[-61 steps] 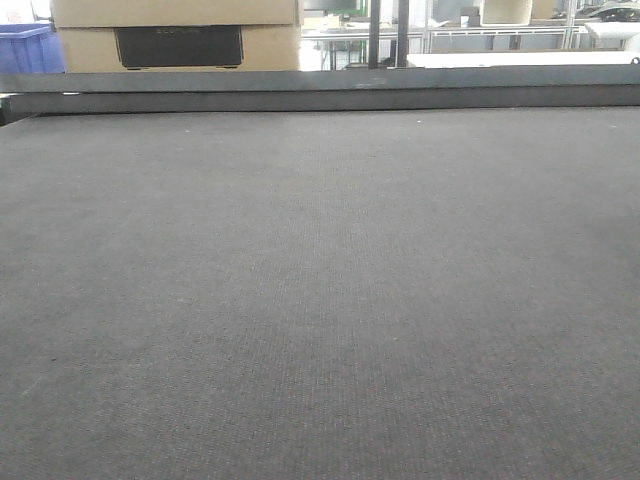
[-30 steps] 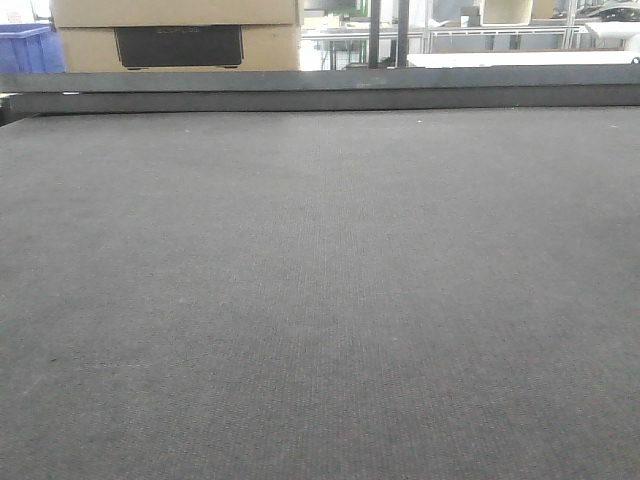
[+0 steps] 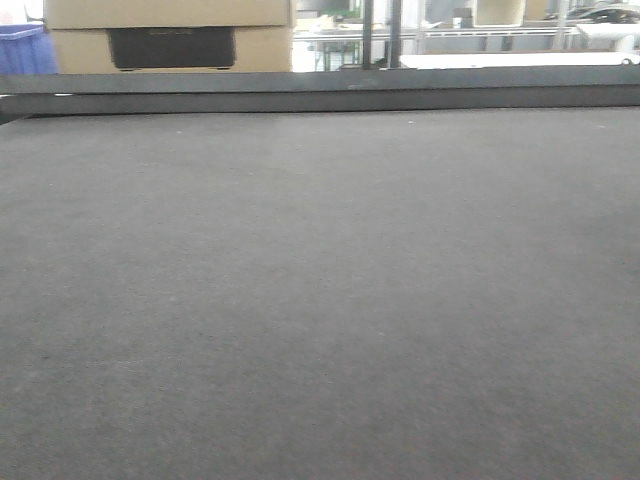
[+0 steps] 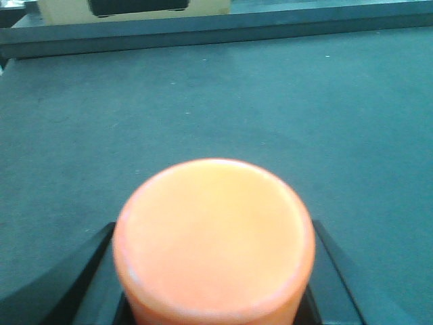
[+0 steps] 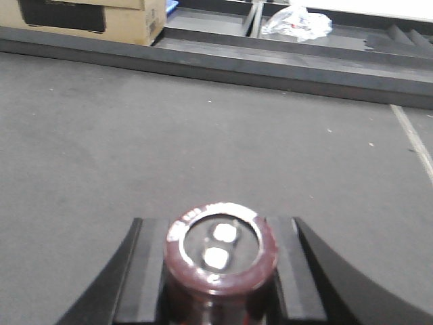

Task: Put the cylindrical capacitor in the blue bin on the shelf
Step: 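Drive the base away from the table toward the blue bin shelf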

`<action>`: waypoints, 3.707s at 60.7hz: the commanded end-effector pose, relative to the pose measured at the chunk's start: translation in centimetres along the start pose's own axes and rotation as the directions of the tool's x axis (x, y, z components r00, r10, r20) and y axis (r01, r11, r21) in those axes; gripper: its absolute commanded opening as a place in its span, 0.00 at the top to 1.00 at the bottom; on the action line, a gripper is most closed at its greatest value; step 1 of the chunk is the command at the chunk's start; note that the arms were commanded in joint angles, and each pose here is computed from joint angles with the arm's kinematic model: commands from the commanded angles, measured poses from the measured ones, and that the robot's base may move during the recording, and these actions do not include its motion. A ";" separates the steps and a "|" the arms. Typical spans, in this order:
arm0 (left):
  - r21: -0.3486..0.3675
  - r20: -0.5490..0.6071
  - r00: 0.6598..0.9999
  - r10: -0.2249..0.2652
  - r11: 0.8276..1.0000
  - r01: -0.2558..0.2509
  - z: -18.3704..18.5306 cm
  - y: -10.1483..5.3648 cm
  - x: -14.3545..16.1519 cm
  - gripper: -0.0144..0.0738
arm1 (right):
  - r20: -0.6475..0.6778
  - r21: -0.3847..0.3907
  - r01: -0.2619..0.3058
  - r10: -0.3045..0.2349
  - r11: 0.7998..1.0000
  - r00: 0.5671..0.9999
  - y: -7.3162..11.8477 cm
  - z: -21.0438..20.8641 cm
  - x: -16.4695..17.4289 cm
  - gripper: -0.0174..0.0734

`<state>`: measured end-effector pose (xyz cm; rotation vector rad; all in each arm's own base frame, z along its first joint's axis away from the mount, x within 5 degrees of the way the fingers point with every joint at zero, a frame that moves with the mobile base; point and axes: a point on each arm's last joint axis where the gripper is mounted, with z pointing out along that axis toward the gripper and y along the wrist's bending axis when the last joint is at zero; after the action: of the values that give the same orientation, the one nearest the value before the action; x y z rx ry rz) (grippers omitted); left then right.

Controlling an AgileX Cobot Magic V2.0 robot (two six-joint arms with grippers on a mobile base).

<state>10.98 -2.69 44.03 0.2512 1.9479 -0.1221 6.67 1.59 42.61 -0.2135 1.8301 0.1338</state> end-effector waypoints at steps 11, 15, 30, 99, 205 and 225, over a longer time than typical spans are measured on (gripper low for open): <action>0.006 0.042 0.999 -0.001 1.000 0.001 -0.4 0.0 -0.4 0.96 | 0.033 0.004 0.013 -0.013 1.000 0.999 0.0 -0.3 -0.3 0.98; 0.006 0.042 0.999 -0.001 1.000 0.001 -0.4 0.0 -0.4 0.96 | 0.033 0.004 0.013 -0.013 1.000 0.999 0.0 -0.3 -0.3 0.98; 0.006 0.044 0.999 -0.001 1.000 0.001 -0.4 0.0 -0.4 0.96 | 0.033 0.004 0.013 -0.013 1.000 0.999 0.0 -0.3 -0.3 0.98; 0.006 0.044 0.999 -0.001 1.000 0.001 -0.4 0.0 -0.4 0.96 | 0.033 0.004 0.013 -0.013 1.000 0.999 0.0 -0.3 -0.3 0.98; 0.006 0.044 0.999 -0.001 1.000 0.001 -0.4 0.0 -0.4 0.96 | 0.033 0.004 0.013 -0.013 1.000 0.999 0.0 -0.3 -0.3 0.98; 0.006 0.044 0.999 -0.001 1.000 0.001 -0.4 0.0 -0.4 0.96 | 0.033 0.004 0.013 -0.013 1.000 0.999 0.0 -0.3 -0.3 0.98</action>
<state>10.96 -2.69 44.07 0.2509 1.9434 -0.1220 6.60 1.60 42.58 -0.2160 1.8321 0.1353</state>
